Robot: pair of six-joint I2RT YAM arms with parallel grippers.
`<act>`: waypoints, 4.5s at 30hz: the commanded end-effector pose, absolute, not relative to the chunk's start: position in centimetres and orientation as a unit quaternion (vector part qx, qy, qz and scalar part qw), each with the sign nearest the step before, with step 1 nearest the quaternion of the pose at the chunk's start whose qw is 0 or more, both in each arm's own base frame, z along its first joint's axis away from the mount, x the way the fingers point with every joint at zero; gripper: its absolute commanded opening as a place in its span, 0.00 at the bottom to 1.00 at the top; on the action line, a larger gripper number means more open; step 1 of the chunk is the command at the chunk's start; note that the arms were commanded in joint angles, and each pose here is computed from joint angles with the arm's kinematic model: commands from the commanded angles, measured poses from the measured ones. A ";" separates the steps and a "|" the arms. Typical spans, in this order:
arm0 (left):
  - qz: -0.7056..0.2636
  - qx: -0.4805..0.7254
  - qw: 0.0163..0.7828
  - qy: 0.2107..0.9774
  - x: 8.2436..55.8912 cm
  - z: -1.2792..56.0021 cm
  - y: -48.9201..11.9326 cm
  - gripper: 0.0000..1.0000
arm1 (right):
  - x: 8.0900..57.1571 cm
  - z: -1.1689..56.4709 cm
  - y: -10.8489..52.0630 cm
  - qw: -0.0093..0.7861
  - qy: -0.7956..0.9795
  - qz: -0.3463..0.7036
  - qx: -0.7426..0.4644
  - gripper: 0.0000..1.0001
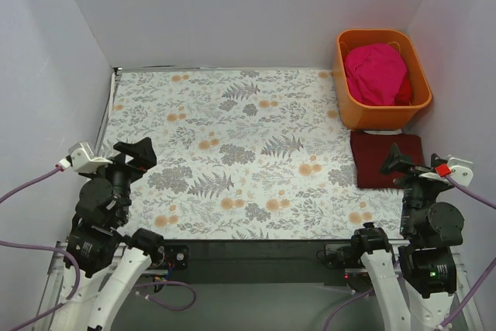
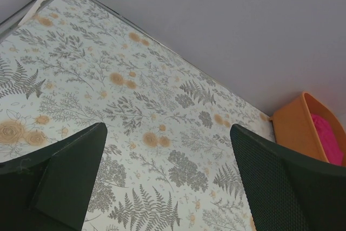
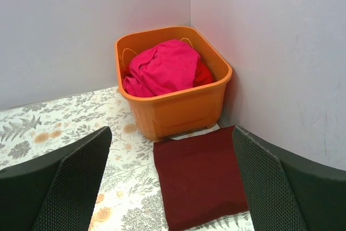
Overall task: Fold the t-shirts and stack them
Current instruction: Grab the tshirt from the pile, then move the tshirt to the center of the board, then flatten the tshirt out
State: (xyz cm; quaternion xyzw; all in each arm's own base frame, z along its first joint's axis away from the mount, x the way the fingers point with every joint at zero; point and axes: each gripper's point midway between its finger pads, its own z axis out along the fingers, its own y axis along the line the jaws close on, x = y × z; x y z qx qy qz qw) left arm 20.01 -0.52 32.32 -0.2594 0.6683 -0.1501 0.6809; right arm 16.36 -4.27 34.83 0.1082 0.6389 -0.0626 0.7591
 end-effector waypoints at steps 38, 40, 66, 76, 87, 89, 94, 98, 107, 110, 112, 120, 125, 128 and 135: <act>-0.175 -0.181 0.514 0.820 24.9 18.1 -7.8 0.98 | 57.7 21.8 -2.9 0.526 0.849 0.050 0.027 0.59; -0.175 -0.181 0.512 0.821 25.0 18.0 -7.8 0.98 | 58.4 20.7 -2.4 0.523 0.850 0.063 0.021 0.58; -0.177 -0.178 0.514 0.820 25.0 18.1 -7.9 0.98 | 52.8 39.8 -3.1 0.688 0.725 -0.017 -0.019 0.01; -0.184 -0.178 0.522 0.814 24.7 18.6 -7.9 0.98 | 47.9 45.7 3.6 0.718 0.684 0.069 -0.109 0.01; -0.192 -0.178 0.531 0.806 24.5 19.3 -7.9 0.98 | 39.2 50.5 20.6 0.720 0.625 0.222 -0.203 0.01; -0.192 -0.179 0.532 0.805 24.5 19.3 -7.8 0.98 | 38.1 49.5 23.2 0.709 0.627 0.247 -0.209 0.01; -0.190 -0.182 0.534 0.804 24.4 19.4 -7.6 0.98 | 36.1 41.9 32.2 0.630 0.674 0.315 -0.223 0.60; -0.183 -0.190 0.534 0.803 24.3 19.3 -7.3 0.98 | 35.6 35.4 34.9 0.559 0.728 0.308 -0.250 0.74; -0.183 -0.188 0.508 0.820 24.7 17.8 -8.0 0.98 | 34.9 21.8 27.8 0.460 0.834 0.166 -0.254 0.69; -0.198 -0.163 0.451 0.855 24.5 15.9 -9.8 0.98 | 32.9 16.9 25.6 0.409 0.859 0.163 -0.260 0.68; -0.208 -0.158 0.406 0.876 24.4 14.6 -11.0 0.98 | 31.5 14.1 24.7 0.378 0.871 0.161 -0.268 0.68; -0.135 -0.222 0.317 0.912 24.4 9.1 -10.0 0.87 | 28.9 10.3 24.2 0.332 0.879 0.180 -0.291 0.64; -0.106 -0.260 0.342 0.897 26.9 9.3 -8.4 0.78 | 27.7 9.3 24.6 0.310 0.876 0.202 -0.310 0.60; -0.092 -0.256 0.340 0.900 28.8 9.0 -8.3 0.75 | 27.0 8.6 25.5 0.290 0.874 0.224 -0.321 0.56; -0.052 -0.245 0.306 0.918 32.0 6.4 -6.9 0.62 | 27.4 5.1 24.7 0.248 0.900 0.188 -0.306 0.56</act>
